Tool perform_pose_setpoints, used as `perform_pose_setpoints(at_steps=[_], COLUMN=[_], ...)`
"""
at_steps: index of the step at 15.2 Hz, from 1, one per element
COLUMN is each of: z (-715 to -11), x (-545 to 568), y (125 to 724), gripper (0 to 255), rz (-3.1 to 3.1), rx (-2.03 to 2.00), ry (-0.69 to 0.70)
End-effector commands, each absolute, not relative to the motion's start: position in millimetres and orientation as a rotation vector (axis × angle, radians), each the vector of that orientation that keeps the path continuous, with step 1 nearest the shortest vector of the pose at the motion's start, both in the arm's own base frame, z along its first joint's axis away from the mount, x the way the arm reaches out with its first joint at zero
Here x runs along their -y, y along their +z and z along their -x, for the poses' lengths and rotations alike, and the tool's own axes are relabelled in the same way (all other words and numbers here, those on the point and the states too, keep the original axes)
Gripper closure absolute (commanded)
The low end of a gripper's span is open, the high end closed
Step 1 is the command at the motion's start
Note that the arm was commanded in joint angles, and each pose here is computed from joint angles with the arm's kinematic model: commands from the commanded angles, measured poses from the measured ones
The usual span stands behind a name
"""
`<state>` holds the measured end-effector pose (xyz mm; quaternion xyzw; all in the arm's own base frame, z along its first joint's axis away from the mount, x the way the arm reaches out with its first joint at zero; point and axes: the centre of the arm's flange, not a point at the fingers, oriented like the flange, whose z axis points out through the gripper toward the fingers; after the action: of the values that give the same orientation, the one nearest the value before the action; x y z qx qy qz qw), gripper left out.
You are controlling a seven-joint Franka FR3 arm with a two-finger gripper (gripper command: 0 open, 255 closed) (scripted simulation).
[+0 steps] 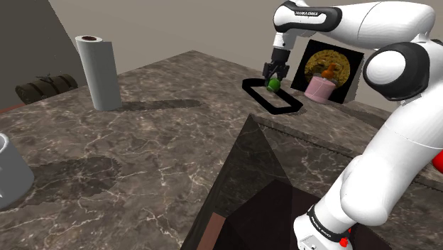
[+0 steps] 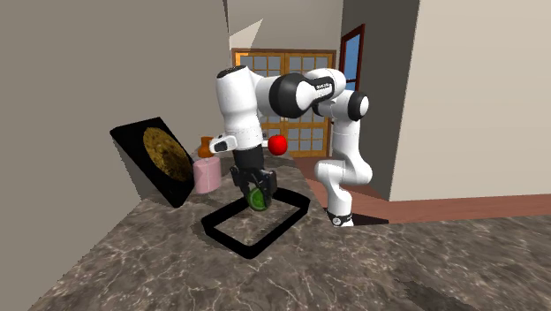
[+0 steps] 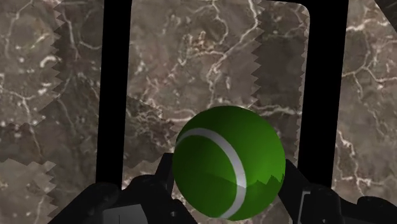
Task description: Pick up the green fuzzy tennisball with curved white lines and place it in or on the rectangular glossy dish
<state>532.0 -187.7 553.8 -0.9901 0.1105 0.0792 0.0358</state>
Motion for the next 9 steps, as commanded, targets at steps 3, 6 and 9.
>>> perform_pose_setpoints(at_steps=[3,6,9], z=[-531.8,-531.8,-531.8], x=[187.5,187.5,187.5], y=[548.7,548.7,548.7], gripper=[255,255,0], rz=[3.041,3.041,3.041], rx=[-0.340,-0.340,-0.340], ry=[0.242,0.242,0.242])
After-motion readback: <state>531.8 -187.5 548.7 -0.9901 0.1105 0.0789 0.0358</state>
